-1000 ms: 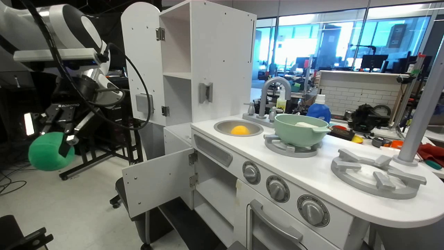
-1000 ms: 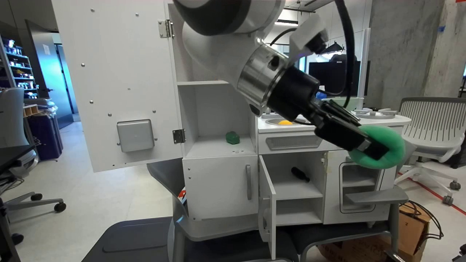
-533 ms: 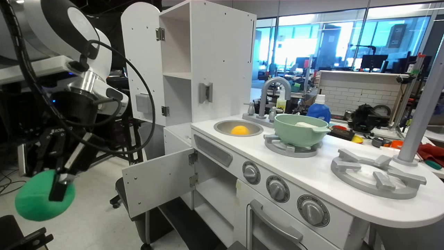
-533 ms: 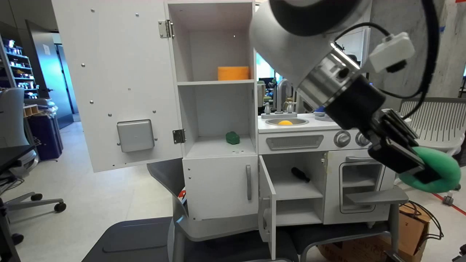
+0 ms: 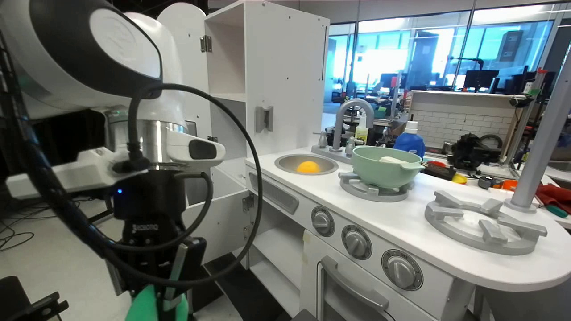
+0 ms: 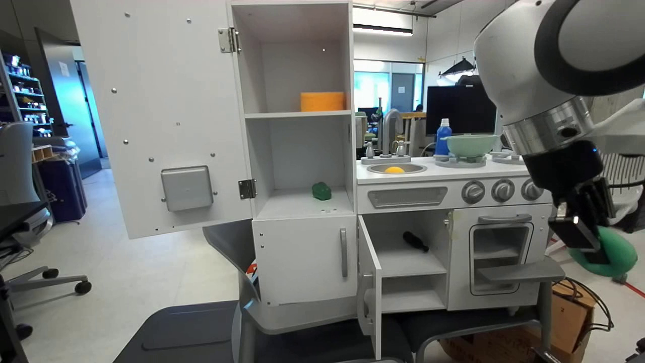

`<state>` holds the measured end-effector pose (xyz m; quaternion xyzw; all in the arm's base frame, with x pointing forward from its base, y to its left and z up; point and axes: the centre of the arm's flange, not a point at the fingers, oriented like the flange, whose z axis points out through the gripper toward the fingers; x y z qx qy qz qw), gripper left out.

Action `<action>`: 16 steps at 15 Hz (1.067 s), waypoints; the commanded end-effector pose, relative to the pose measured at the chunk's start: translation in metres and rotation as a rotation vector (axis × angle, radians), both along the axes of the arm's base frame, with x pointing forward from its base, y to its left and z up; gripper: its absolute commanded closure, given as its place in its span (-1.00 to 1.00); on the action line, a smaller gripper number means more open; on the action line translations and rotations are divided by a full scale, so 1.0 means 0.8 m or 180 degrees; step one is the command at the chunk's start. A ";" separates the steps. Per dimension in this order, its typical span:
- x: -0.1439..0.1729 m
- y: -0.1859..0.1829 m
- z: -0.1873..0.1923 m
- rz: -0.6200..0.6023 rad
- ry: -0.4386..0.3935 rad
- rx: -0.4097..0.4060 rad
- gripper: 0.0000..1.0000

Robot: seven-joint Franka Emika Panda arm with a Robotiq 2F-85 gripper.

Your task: Open the bottom cabinet and put the green and yellow balls in the cabinet

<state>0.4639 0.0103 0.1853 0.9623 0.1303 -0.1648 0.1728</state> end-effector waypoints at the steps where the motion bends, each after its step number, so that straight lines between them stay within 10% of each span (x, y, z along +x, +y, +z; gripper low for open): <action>1: 0.068 0.031 -0.029 -0.0042 -0.0574 -0.0022 0.88; 7: 0.109 0.106 -0.059 0.0155 -0.1239 -0.0139 0.88; 16: 0.146 0.091 -0.132 0.0132 -0.1867 -0.0456 0.88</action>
